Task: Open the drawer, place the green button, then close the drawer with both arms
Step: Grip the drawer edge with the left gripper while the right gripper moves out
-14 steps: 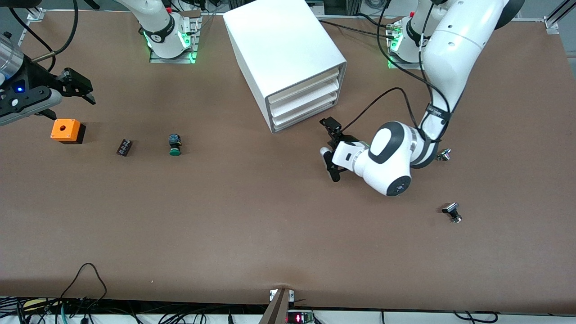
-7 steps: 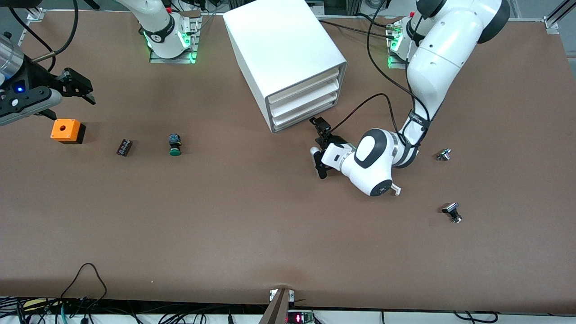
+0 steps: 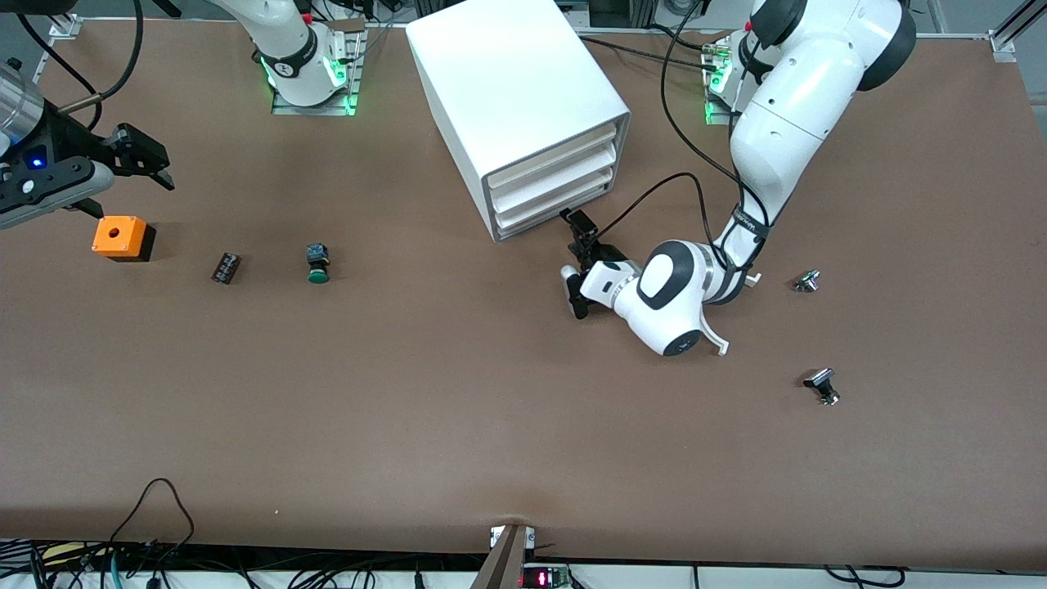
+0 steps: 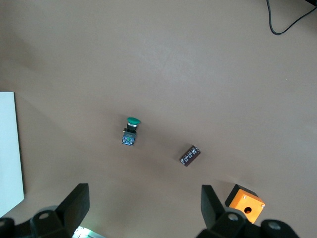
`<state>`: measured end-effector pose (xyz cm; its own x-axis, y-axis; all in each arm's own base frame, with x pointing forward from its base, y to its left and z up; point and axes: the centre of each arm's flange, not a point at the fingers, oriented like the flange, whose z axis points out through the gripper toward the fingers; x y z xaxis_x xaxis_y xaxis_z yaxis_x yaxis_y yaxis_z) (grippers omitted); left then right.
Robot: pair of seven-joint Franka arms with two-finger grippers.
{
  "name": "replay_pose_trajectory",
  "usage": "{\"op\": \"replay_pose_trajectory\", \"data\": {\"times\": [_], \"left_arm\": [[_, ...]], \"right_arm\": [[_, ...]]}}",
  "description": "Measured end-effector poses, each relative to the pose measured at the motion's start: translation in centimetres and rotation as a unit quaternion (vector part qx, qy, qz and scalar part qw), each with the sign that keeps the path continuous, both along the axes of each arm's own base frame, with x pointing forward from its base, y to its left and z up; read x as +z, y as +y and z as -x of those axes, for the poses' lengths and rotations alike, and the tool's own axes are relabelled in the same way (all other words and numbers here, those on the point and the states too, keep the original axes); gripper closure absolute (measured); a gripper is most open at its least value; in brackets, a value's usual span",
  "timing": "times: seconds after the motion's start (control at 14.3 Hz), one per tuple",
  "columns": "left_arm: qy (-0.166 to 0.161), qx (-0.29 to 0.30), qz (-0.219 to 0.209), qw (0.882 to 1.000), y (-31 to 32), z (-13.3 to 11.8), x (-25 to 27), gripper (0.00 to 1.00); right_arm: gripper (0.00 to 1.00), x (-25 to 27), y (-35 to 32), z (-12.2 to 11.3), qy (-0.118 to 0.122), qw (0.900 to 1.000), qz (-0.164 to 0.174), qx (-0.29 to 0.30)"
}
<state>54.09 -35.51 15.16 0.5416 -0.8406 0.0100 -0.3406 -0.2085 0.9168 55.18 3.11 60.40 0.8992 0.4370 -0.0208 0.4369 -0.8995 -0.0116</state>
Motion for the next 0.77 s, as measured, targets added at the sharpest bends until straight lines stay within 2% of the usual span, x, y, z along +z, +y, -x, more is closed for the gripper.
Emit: {"op": "replay_pose_trajectory", "data": {"times": [0.77], "left_arm": [[0.035, -0.017, 0.019, 0.999, -2.2, 2.7, -0.2, 0.00]], "right_arm": [[0.00, 0.0, 0.0, 0.0, 0.000, 1.000, 0.000, 0.000]]}}
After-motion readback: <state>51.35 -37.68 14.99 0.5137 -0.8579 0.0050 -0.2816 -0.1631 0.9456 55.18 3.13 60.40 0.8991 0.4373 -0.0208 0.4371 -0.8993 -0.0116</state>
